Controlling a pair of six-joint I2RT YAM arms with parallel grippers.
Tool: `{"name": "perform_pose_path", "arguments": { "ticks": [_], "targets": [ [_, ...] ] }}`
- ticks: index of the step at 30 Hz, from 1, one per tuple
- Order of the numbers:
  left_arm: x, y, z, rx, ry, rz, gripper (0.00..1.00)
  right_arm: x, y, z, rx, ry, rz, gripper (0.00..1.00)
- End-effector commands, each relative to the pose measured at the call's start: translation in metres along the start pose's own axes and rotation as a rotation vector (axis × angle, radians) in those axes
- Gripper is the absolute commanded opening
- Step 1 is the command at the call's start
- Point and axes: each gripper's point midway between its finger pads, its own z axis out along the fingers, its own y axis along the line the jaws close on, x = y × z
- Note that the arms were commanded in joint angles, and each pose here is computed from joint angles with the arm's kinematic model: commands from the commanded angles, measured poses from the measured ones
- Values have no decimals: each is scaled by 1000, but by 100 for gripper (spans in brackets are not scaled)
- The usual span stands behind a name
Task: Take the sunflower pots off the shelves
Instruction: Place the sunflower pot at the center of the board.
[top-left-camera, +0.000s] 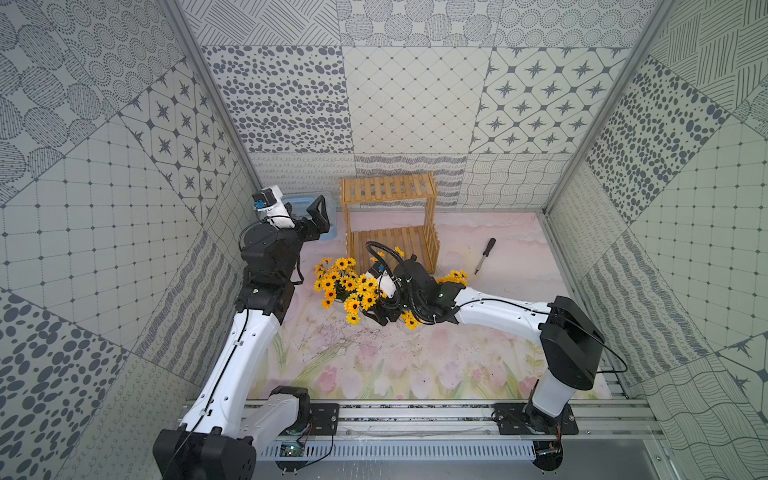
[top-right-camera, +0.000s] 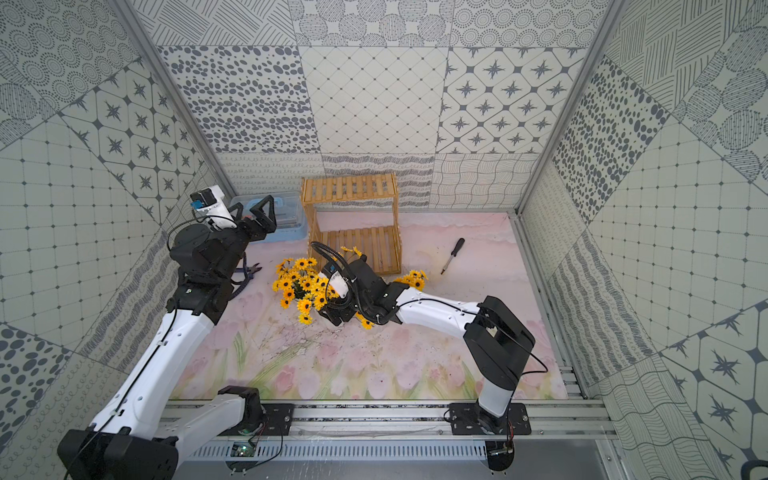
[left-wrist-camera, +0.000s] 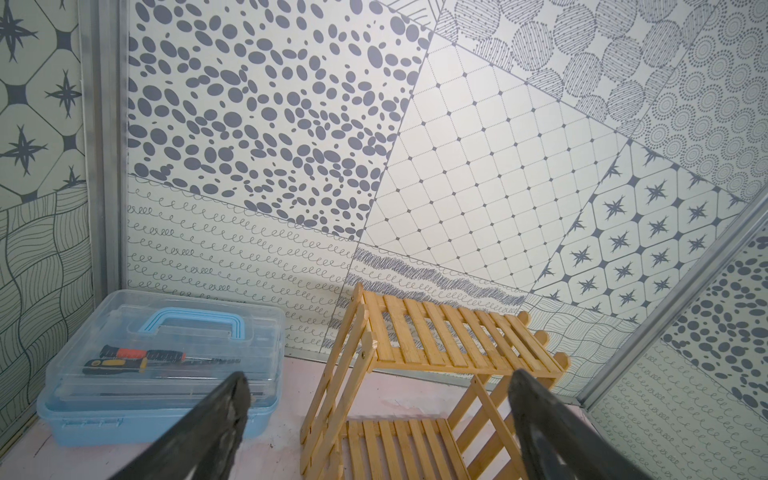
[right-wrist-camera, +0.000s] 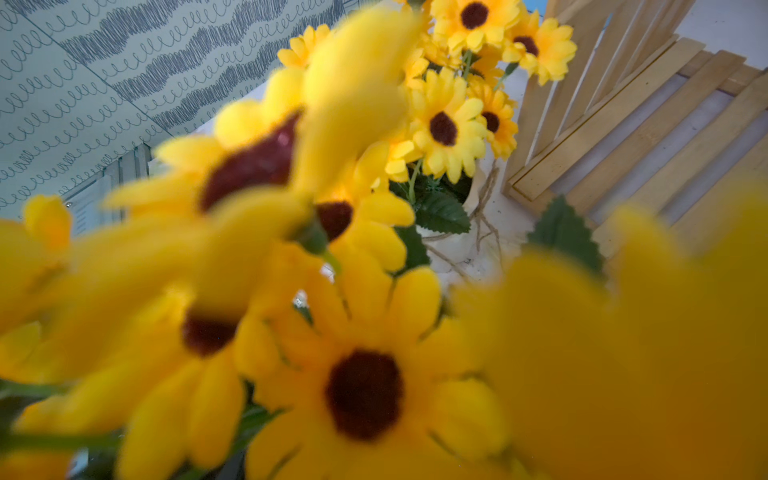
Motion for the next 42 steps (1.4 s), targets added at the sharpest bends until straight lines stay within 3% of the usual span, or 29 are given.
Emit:
{"name": "perform_pose_path", "arguments": {
  "ticks": [1, 19, 30, 38, 42],
  "targets": [
    [-4, 0, -4, 5, -16, 22, 97, -19, 10, 11, -52, -81, -24, 50],
    [5, 5, -8, -13, 1, 23, 97, 20, 10, 53, -88, 9, -28, 54],
    [6, 6, -8, -17, 1, 26, 97, 32, 18, 47, -97, 7, -74, 64],
    [4, 5, -9, -14, -2, 23, 97, 45, 17, 41, -81, 45, -79, 80],
    [5, 5, -9, -11, 0, 20, 97, 46, 18, 40, -84, 56, -77, 96]
  ]
}}
